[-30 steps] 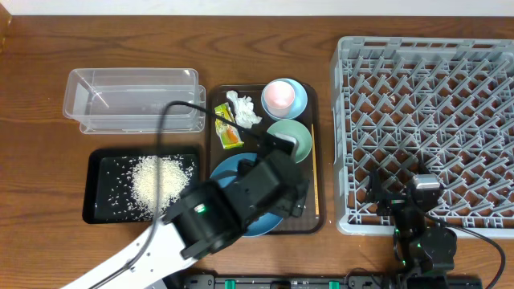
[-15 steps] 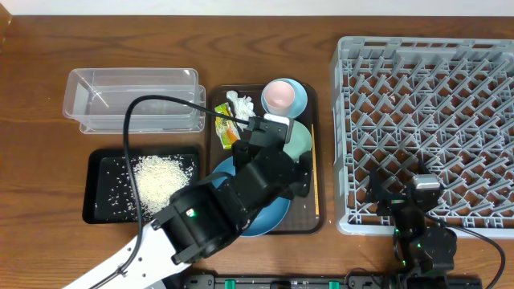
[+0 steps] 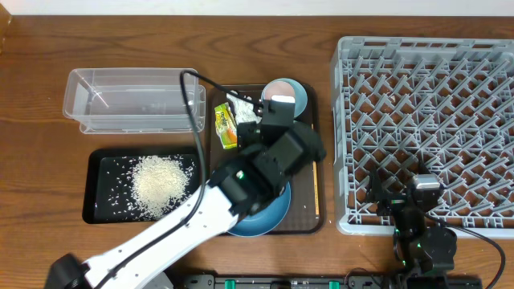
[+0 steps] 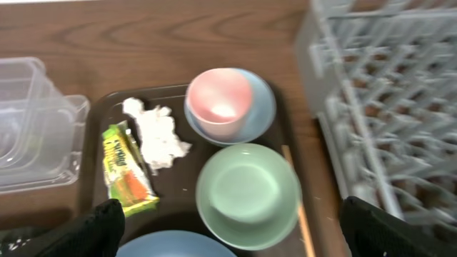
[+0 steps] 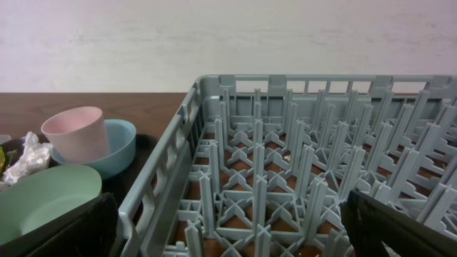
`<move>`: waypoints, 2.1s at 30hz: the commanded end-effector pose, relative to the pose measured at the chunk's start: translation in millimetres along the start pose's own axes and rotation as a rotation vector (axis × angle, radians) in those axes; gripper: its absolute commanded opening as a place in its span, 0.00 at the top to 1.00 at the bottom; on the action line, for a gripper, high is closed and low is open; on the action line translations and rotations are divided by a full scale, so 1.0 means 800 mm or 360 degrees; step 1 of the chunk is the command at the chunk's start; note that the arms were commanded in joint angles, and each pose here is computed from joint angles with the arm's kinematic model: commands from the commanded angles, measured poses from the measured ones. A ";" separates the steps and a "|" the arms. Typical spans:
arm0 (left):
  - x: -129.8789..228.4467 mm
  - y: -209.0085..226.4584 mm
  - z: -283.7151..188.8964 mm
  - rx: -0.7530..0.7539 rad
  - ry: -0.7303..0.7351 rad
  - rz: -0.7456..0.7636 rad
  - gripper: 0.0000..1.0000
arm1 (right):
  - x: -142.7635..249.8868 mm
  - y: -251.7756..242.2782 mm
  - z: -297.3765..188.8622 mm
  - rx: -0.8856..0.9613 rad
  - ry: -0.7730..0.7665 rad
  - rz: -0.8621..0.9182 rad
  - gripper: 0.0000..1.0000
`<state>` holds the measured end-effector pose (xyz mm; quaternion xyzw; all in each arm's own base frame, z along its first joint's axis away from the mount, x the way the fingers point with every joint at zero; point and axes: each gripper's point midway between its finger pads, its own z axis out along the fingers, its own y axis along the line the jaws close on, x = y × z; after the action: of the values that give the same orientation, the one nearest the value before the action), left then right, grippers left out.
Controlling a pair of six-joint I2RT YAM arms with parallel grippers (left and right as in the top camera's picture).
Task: Sort waste into correct bins and load items into the dishwasher rack
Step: 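Lower the blue plate onto the brown tray and release it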
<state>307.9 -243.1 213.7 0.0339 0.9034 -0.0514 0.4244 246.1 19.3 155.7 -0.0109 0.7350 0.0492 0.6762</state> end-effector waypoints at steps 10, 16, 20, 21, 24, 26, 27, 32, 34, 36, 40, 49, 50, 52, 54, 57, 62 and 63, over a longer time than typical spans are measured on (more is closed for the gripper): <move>0.061 0.006 0.041 -0.0066 0.0325 0.0135 0.02 | 0.002 -0.001 0.000 0.0004 0.0008 -0.0013 0.01; 0.035 -0.002 0.031 0.0003 0.0212 0.0064 0.02 | 0.002 -0.001 0.000 0.0004 0.0008 -0.0012 0.01; 0.053 -0.006 0.037 0.0030 0.0292 0.0085 0.02 | 0.002 -0.001 0.000 0.0004 0.0008 -0.0013 0.01; 0.060 -0.009 0.038 0.0052 0.0326 0.0089 0.02 | 0.002 -0.001 0.000 0.0004 0.0008 -0.0013 0.01; 0.085 -0.028 0.041 0.0178 0.0468 0.0092 0.02 | 0.002 -0.001 0.000 0.0004 0.0008 -0.0013 0.01; 0.097 -0.036 0.043 0.0231 0.0535 0.0096 0.02 | 0.002 -0.001 0.000 0.0004 0.0008 -0.0013 0.01; 0.100 -0.038 0.045 0.0237 0.0553 0.0099 0.02 | 0.002 -0.001 0.000 0.0005 0.0008 -0.0012 0.01; 0.107 -0.055 0.040 0.0382 0.0601 0.0196 0.02 | 0.002 -0.001 0.000 0.0004 0.0008 -0.0013 0.01; 0.115 -0.074 0.030 0.0569 0.0648 0.0369 0.02 | 0.002 -0.001 0.000 0.0004 0.0008 -0.0013 0.01; 0.126 -0.074 0.025 0.0600 0.0719 0.0390 0.02 | 0.002 -0.001 0.000 0.0004 0.0008 -0.0012 0.01; 0.143 -0.059 0.019 0.0569 0.0811 0.0510 0.02 | 0.002 -0.001 0.000 0.0004 0.0008 -0.0013 0.01; 0.068 -0.057 0.025 0.0409 0.0490 0.0594 0.02 | 0.002 -0.001 0.000 0.0004 0.0008 -0.0012 0.01; 0.057 -0.064 0.028 0.0426 0.0425 0.0566 0.02 | 0.002 -0.001 0.000 0.0004 0.0008 -0.0013 0.01; 0.041 -0.079 0.030 0.0485 0.0325 0.0525 0.02 | 0.002 -0.001 0.000 0.0004 0.0008 -0.0013 0.01; 0.035 -0.092 0.028 0.0559 0.0296 0.0504 0.02 | 0.002 -0.001 0.000 0.0004 0.0008 -0.0012 0.01; 0.036 -0.103 0.024 0.0637 0.0303 0.0494 0.02 | 0.002 -0.001 0.000 0.0004 0.0008 -0.0012 0.01; 0.034 -0.104 0.024 0.0641 0.0291 0.0491 0.02 | 0.002 -0.001 0.000 0.0004 0.0008 -0.0013 0.01; 0.036 -0.104 0.025 0.0639 0.0295 0.0492 0.02 | 0.002 -0.001 0.000 0.0004 0.0008 -0.0012 0.01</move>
<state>295.2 -323.0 181.2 0.2544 0.8976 -0.1557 0.3245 246.1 19.3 155.7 -0.0107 0.7350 0.0494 0.6762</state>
